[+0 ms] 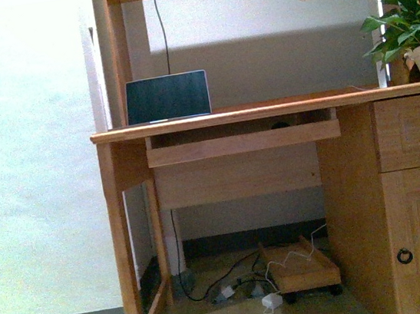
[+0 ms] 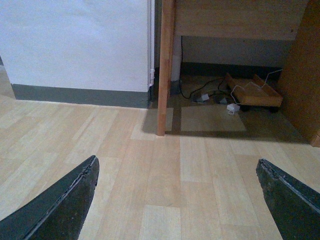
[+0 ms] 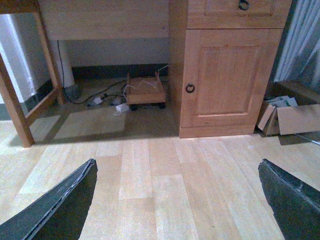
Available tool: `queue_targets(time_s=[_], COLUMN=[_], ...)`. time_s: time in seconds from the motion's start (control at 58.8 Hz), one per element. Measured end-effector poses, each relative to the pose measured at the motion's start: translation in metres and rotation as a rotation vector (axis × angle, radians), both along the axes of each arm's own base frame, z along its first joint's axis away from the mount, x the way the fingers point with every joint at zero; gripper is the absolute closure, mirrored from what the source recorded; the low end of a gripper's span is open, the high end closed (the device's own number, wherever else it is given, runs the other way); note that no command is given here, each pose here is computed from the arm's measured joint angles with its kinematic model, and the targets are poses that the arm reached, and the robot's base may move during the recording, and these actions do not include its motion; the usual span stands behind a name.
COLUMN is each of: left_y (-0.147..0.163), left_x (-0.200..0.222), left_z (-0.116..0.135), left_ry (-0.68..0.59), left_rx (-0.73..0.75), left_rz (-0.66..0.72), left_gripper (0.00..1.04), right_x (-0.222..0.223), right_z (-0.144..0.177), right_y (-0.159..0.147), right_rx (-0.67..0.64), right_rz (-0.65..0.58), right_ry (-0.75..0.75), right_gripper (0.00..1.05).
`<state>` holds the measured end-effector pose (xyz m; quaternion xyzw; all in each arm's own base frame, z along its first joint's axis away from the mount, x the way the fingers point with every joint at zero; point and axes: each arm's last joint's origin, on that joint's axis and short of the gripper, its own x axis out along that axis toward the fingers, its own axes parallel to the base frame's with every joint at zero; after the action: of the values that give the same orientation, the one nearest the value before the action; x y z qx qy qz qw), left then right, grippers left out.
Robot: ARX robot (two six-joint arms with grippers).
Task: Place mouse
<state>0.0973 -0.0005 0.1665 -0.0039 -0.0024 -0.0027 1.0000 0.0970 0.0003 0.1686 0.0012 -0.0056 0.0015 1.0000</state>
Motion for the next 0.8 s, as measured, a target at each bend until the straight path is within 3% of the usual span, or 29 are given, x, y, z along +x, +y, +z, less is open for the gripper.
queue_targets(time_s=[0.799], left_y=[0.0000], left_x=[0.0000], left_z=[0.0000], left_ry=[0.000], left_rx=[0.000], left_rz=[0.000], left_gripper=[0.08], right_x=[0.0000], right_z=[0.0000], right_y=[0.0000], right_rx=[0.000], right_rz=[0.000], right_ry=[0.000], right_gripper=[0.07])
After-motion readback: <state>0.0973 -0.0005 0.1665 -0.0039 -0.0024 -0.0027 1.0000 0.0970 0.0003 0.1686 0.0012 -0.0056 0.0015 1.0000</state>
